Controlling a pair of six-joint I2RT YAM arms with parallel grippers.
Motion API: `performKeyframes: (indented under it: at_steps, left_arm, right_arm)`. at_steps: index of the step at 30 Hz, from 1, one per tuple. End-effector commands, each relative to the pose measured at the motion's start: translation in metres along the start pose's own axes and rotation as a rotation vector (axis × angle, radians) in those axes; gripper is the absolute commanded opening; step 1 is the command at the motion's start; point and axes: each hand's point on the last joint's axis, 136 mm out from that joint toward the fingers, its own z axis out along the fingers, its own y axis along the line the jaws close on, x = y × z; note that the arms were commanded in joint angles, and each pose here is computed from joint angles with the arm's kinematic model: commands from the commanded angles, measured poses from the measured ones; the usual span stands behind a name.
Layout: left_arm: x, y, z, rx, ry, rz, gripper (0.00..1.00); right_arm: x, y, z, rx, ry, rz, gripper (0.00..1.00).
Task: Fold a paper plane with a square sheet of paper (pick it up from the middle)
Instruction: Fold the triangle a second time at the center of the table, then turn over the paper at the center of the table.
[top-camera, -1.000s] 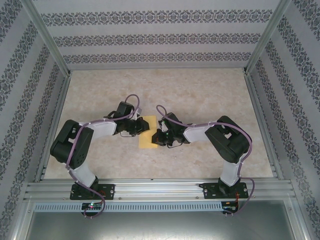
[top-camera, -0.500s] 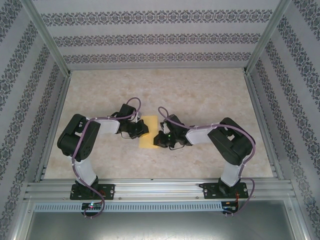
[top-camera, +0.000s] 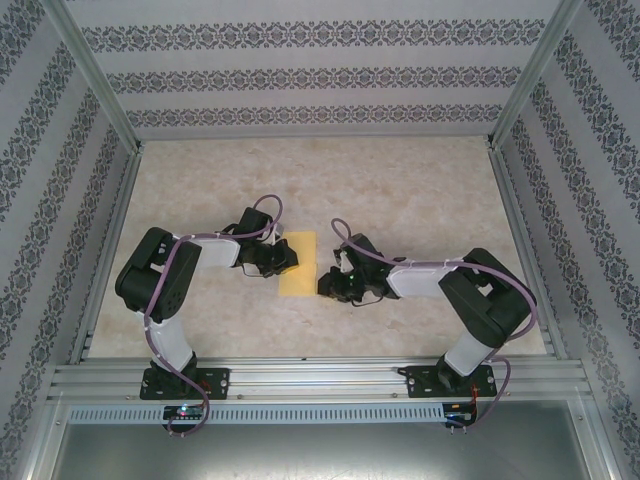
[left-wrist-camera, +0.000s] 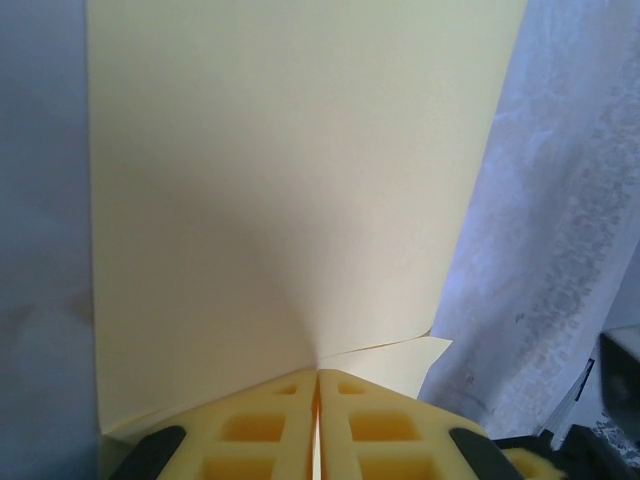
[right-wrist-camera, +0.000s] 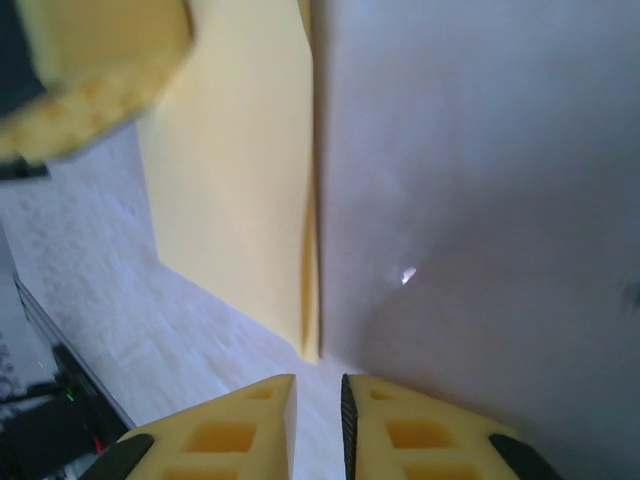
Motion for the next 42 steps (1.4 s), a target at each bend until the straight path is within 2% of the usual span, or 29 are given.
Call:
performKeyframes:
  at_steps: [1,4,11,23,31,39,42]
  left_arm:
    - [0.004,0.019,0.001,-0.074,-0.006,-0.034,0.12]
    - [0.003,0.006,-0.002,-0.037,-0.009,-0.017,0.14]
    - [0.000,-0.002,-0.016,-0.056,-0.040,0.012,0.14]
    - [0.003,0.016,-0.008,-0.113,-0.020,-0.008,0.14]
    - [0.003,0.018,-0.006,-0.124,-0.012,-0.012,0.14]
    - [0.000,0.009,-0.012,-0.100,-0.033,-0.004,0.14]
    - [-0.001,0.005,-0.016,-0.091,-0.047,-0.003,0.14]
  right_arm:
    - [-0.031,0.011,-0.005,0.004,-0.079,0.011,0.23]
    - [-0.044,0.009,0.002,0.026,-0.082,0.033,0.30]
    - [-0.056,0.006,0.019,0.018,-0.055,0.086,0.31]
    - [-0.051,0.015,0.035,-0.050,-0.015,0.105,0.31]
    - [-0.055,0.024,0.033,-0.095,-0.033,0.081,0.32]
    - [-0.056,0.032,0.032,-0.147,-0.041,0.047,0.28]
    - [-0.056,0.028,0.034,-0.138,-0.032,0.042,0.22]
